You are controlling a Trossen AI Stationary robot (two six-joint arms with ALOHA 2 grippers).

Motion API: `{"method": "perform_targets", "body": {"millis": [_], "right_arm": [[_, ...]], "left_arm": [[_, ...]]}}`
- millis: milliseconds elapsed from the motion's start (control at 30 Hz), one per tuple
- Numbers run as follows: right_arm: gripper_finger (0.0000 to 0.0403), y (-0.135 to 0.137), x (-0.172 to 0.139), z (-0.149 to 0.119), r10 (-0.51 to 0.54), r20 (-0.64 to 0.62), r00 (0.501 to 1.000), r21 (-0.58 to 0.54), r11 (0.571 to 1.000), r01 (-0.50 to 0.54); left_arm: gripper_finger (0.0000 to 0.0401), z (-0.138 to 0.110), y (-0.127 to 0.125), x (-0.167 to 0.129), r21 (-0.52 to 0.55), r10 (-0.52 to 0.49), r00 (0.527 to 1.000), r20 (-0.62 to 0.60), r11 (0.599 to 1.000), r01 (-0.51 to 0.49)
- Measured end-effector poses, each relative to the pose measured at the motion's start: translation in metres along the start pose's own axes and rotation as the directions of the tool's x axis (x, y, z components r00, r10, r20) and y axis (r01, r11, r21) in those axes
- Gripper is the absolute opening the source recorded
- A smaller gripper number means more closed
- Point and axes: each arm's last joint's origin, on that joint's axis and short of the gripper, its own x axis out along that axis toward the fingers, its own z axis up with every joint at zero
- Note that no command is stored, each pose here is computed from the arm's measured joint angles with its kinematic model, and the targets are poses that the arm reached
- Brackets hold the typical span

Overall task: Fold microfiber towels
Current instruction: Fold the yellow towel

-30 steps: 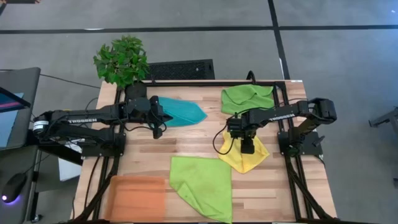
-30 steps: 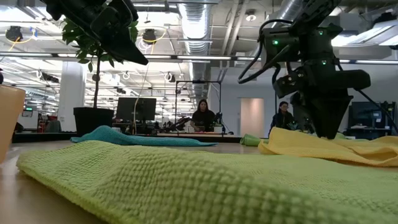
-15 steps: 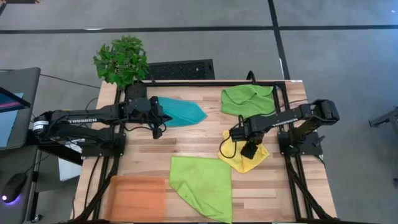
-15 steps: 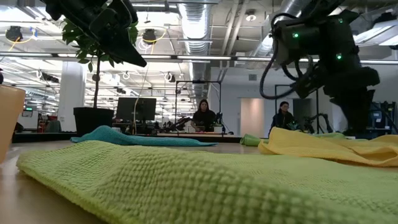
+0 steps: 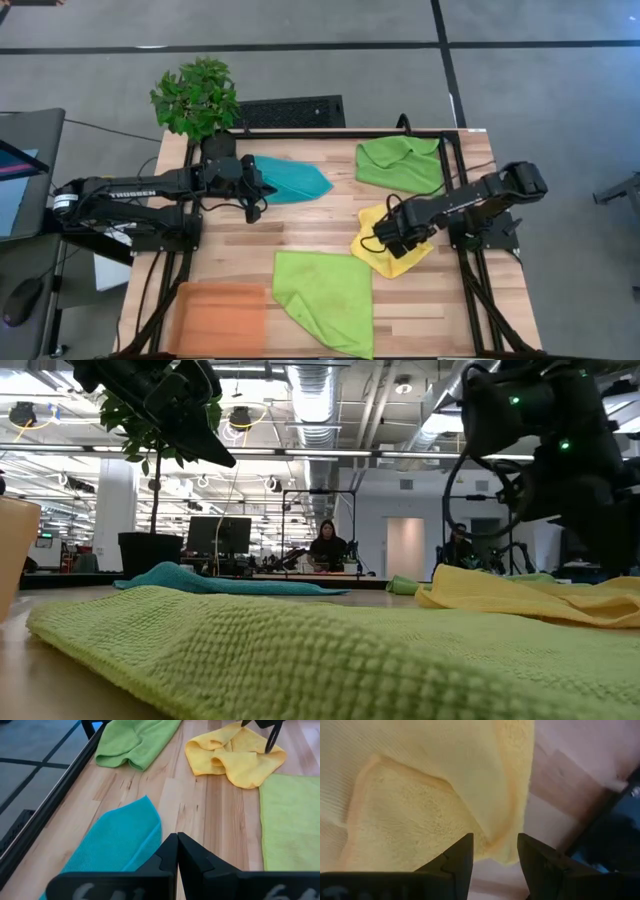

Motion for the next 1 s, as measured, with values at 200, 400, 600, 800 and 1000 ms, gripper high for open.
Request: {"method": "perform_targets", "body": {"millis": [200, 400, 600, 800, 1000], "right_arm": [[0.0177, 0.002, 0.001, -0.008, -0.013, 0.007, 1.000, 0.030, 0.999, 0.012], [0.0177, -0.002, 0.011, -0.011, -0.048, -0.001, 0.999, 0.054, 0.997, 0.048], [0.0177, -0.005, 0.016, -0.011, -0.064, 0.007, 0.998, 0.049, 0.997, 0.064], [0.0177, 0.000, 0.016, -0.009, -0.010, 0.016, 1.000, 0.021, 1.000, 0.010], [0.0177, 0.000, 0.019, -0.009, -0.041, 0.009, 0.999, 0.025, 0.999, 0.041]], "left_arm": [[0.0000, 0.000, 0.000, 0.000, 0.000, 0.001, 1.000, 0.000, 1.000, -0.001], [0.0000, 0.000, 0.000, 0.000, 0.000, 0.001, 1.000, 0.000, 1.000, -0.001], [0.0000, 0.000, 0.000, 0.000, 0.000, 0.001, 1.000, 0.000, 1.000, -0.001], [0.0000, 0.000, 0.000, 0.000, 0.000, 0.001, 1.000, 0.000, 1.000, -0.001], [0.0000, 0.000, 0.000, 0.000, 0.000, 0.002, 1.000, 0.000, 1.000, -0.002]]}}
